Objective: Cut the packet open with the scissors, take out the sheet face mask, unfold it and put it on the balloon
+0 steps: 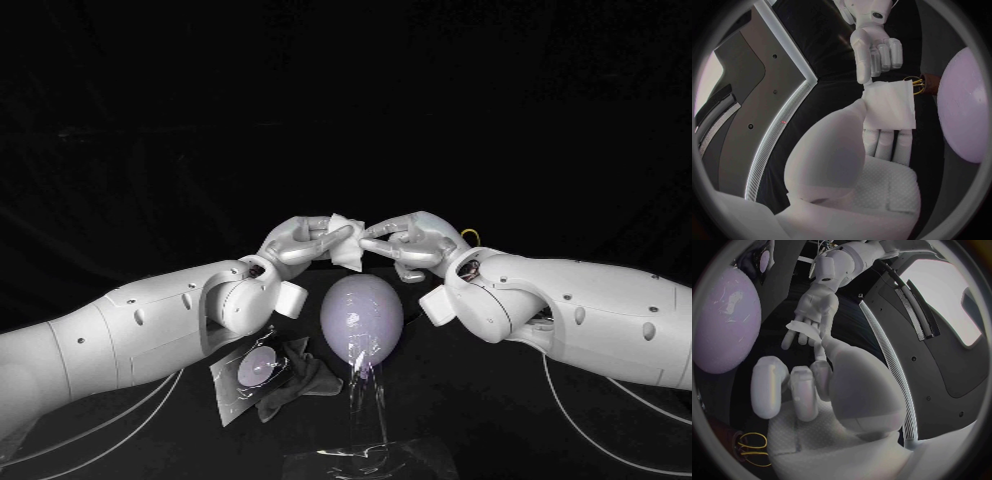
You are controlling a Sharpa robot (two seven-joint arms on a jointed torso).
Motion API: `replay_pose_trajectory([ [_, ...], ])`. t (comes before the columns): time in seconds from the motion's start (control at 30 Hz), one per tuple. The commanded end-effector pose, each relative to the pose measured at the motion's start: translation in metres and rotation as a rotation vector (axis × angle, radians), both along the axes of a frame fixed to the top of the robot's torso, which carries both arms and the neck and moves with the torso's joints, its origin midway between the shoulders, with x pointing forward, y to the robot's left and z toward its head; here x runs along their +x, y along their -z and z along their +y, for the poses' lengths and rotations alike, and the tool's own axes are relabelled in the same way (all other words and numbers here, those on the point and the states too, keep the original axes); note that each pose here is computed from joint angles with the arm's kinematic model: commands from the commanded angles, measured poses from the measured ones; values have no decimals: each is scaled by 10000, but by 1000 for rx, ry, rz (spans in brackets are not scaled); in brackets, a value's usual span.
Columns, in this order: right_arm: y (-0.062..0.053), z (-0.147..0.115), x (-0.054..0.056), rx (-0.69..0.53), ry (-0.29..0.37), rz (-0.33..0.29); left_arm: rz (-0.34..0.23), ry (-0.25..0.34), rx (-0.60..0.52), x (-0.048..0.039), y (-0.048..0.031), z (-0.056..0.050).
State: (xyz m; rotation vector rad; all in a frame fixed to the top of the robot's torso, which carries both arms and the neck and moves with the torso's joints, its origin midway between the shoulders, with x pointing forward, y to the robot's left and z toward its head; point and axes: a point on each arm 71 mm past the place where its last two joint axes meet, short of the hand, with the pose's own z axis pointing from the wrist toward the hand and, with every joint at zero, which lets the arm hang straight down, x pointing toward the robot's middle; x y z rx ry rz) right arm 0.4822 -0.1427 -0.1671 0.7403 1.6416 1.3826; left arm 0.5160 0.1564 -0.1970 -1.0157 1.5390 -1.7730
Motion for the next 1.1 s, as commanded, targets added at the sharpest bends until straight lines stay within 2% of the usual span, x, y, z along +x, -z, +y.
replay_pose_trajectory([
  [0.03,-3,12,-2,3,-2,-7,-15,15,-3,-9,-25,-26],
  [0.63,4,-8,13,-4,34,-3,-21,28,3,-28,-32,-39],
  [1.1,14,1,14,-12,37,8,-24,31,4,-30,-33,-48],
])
